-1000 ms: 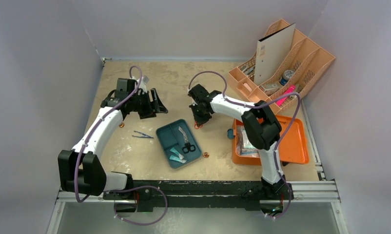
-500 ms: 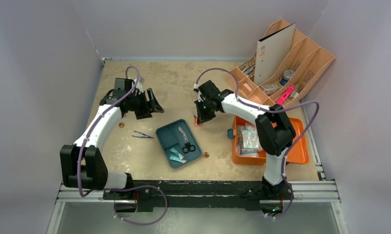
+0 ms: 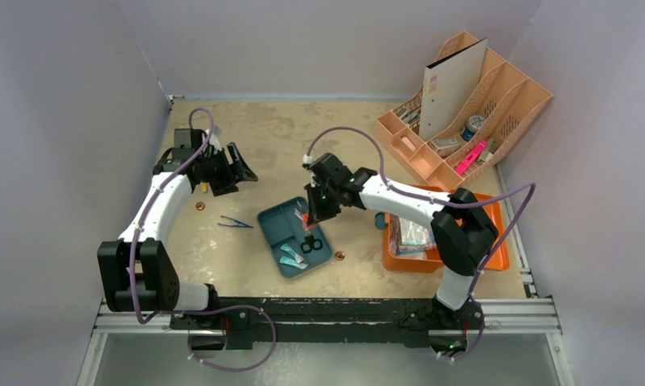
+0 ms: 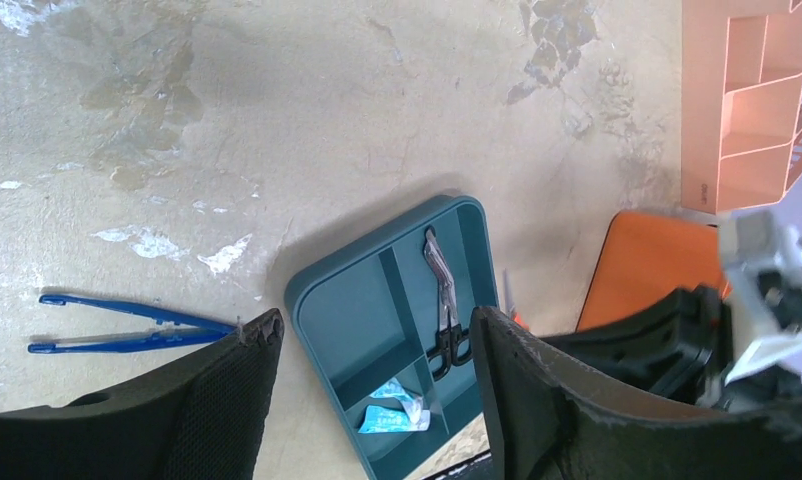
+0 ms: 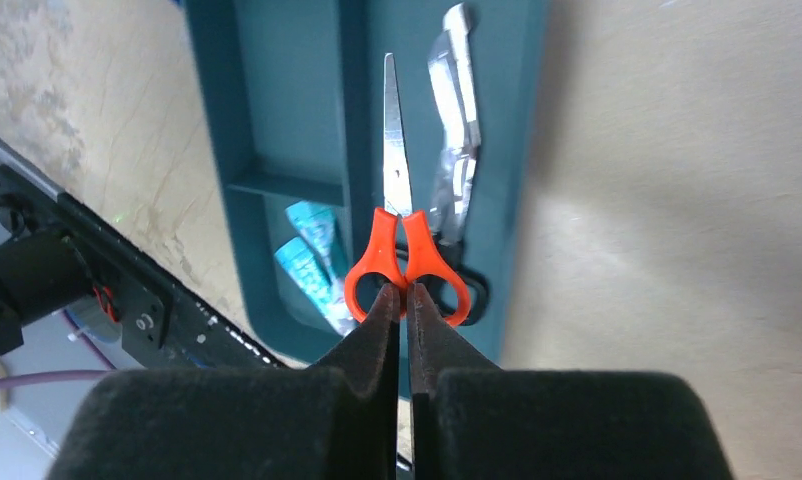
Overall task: Organize the medicine kit
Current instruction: Place the scissors in the medicine box compartment.
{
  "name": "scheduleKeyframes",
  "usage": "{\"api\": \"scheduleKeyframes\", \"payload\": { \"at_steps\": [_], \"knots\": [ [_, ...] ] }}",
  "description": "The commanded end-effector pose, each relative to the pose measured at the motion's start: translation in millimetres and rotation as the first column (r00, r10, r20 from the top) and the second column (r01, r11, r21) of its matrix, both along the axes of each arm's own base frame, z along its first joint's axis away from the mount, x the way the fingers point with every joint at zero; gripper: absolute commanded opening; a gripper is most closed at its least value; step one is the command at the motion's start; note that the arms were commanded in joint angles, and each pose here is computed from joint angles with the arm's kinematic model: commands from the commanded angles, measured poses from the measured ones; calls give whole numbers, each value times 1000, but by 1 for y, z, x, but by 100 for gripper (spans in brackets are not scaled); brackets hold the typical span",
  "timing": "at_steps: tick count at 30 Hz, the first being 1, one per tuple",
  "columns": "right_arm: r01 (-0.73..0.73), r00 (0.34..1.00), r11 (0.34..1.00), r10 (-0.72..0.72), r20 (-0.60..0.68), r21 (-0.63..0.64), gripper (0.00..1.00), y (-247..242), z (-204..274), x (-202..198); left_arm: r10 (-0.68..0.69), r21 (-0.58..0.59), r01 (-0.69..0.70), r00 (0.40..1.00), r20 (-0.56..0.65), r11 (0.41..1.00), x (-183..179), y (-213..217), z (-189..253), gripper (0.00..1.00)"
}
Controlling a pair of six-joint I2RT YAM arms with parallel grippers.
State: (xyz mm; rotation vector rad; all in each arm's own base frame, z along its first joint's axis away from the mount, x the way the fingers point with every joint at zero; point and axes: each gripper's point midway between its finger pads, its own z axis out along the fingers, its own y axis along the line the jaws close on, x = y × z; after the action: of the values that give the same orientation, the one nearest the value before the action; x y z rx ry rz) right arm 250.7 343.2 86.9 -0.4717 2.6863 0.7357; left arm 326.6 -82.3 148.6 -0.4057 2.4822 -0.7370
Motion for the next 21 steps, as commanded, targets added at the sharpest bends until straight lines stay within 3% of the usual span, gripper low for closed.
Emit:
{"api": "scheduleKeyframes", "payload": {
  "at_steps": [1,15,21],
  "knots": [
    [3,999,1000,-3,44,-4,0,17,9,-14,28,17,-28,999,24,999,-2,6,5,68],
    [11,998,980,1,62,-198,0,16,-42,-14,174,150,-173,985,4,973,-15,36,-2,79],
    [10,997,978,7,81,-208,0,20,-50,-7,198,143,-191,980,-33,971,-17,36,-11,78]
  ]
}}
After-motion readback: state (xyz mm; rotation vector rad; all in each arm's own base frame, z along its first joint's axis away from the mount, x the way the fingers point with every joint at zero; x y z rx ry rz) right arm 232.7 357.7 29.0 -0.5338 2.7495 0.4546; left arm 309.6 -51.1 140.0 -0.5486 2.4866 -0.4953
